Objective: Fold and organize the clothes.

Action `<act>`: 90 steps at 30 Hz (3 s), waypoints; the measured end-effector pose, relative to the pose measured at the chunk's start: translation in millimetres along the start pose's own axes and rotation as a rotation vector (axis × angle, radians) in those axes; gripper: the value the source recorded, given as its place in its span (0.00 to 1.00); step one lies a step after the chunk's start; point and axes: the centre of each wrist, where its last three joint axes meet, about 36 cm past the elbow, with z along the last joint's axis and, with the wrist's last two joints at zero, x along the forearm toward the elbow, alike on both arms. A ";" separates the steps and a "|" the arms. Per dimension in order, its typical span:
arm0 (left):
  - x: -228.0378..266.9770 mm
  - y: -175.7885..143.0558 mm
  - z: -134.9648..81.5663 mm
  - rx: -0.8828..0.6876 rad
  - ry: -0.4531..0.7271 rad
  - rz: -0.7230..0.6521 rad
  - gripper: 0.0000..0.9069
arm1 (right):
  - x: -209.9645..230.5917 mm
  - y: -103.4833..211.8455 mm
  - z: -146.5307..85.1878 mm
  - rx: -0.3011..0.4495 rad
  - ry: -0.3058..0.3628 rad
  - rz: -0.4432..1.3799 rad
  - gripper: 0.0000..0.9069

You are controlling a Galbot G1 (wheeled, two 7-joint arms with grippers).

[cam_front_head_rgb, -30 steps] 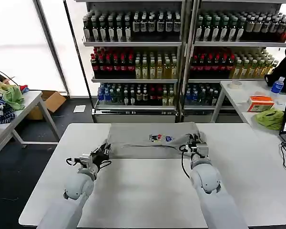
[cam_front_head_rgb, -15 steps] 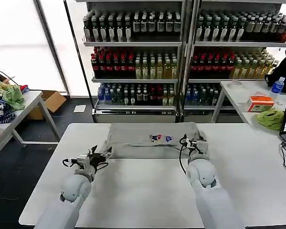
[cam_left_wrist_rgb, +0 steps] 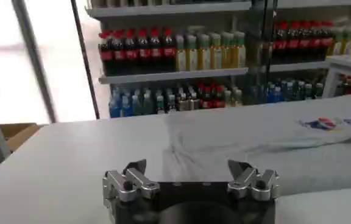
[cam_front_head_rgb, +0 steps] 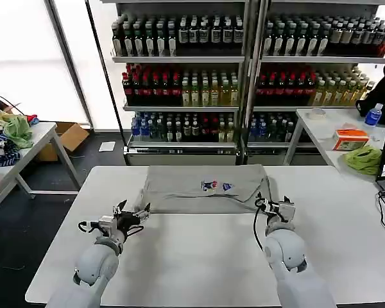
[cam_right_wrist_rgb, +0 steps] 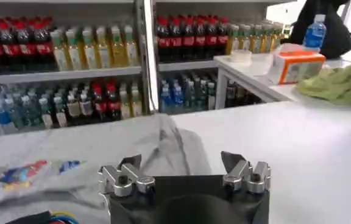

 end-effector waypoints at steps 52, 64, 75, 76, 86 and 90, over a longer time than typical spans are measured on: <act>-26.6 8.2 -13.6 0.030 0.128 0.038 0.01 | -28.9 -2.7 38.1 0.021 0.119 0.010 0.00; -18.9 3.1 -1.7 0.011 0.134 0.049 0.00 | -11.4 -3.3 46.5 0.029 0.122 -0.020 0.00; 0.1 2.8 -6.3 -0.001 0.097 0.040 0.00 | 20.1 -2.0 42.7 0.012 0.098 -0.057 0.00; 3.1 2.5 -6.6 -0.002 0.091 0.040 0.00 | 23.4 -2.2 41.9 0.011 0.094 -0.060 0.00; 49.0 -0.1 -9.6 -0.022 0.037 0.031 0.00 | 70.6 -10.0 36.1 -0.008 0.053 -0.050 0.00; 74.4 -6.6 -5.7 -0.025 0.029 0.043 0.00 | 91.4 -12.3 38.6 -0.006 0.047 -0.038 0.00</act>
